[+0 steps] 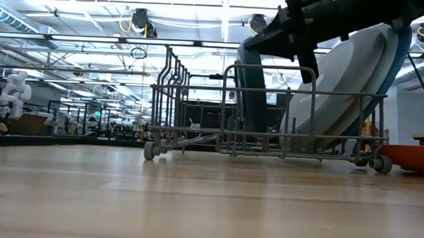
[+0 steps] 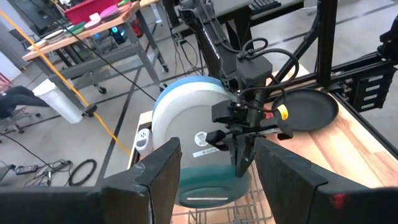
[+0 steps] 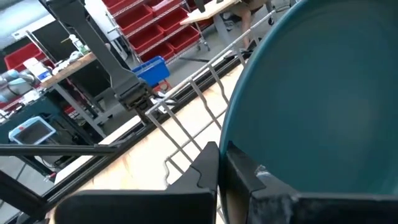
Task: Sort dishes
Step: Put the dark blue plate into the dish rack
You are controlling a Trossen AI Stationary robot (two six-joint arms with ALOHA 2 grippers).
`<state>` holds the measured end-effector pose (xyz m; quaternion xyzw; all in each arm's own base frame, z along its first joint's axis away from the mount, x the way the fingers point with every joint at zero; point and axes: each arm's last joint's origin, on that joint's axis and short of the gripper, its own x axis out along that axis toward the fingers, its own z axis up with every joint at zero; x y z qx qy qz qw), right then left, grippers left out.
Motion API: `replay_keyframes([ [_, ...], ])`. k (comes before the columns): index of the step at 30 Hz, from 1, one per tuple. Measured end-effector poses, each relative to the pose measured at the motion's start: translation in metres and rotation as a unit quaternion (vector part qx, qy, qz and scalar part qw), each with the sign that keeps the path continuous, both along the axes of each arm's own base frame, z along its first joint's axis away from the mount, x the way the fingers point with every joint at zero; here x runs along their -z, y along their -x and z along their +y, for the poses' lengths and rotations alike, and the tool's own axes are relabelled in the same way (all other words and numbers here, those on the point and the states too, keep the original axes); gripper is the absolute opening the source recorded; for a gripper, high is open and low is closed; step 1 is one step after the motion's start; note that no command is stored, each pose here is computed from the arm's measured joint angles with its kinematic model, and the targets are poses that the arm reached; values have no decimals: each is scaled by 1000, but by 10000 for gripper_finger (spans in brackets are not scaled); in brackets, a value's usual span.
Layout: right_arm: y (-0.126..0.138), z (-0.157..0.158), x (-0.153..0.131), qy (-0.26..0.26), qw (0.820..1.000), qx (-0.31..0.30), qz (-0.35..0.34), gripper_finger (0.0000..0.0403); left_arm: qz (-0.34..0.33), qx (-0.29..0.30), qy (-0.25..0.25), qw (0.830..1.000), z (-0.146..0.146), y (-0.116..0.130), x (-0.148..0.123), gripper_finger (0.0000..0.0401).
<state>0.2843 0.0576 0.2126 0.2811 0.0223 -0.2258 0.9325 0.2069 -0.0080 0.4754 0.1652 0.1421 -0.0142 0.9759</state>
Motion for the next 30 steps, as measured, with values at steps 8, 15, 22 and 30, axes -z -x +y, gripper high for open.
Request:
replay_keyframes([
  [8,1,-3,5,-20,1000,11,17,0,1,0,0,1000,0,0,0,205],
  [15,3,-4,11,-25,998,30,40,11,3,-1,4,1000,0,0,1,205],
  [22,4,-4,12,-13,998,29,50,28,3,-2,11,1000,0,0,1,205],
  [30,2,-4,10,19,998,18,53,7,3,-2,11,1000,0,0,1,205],
])
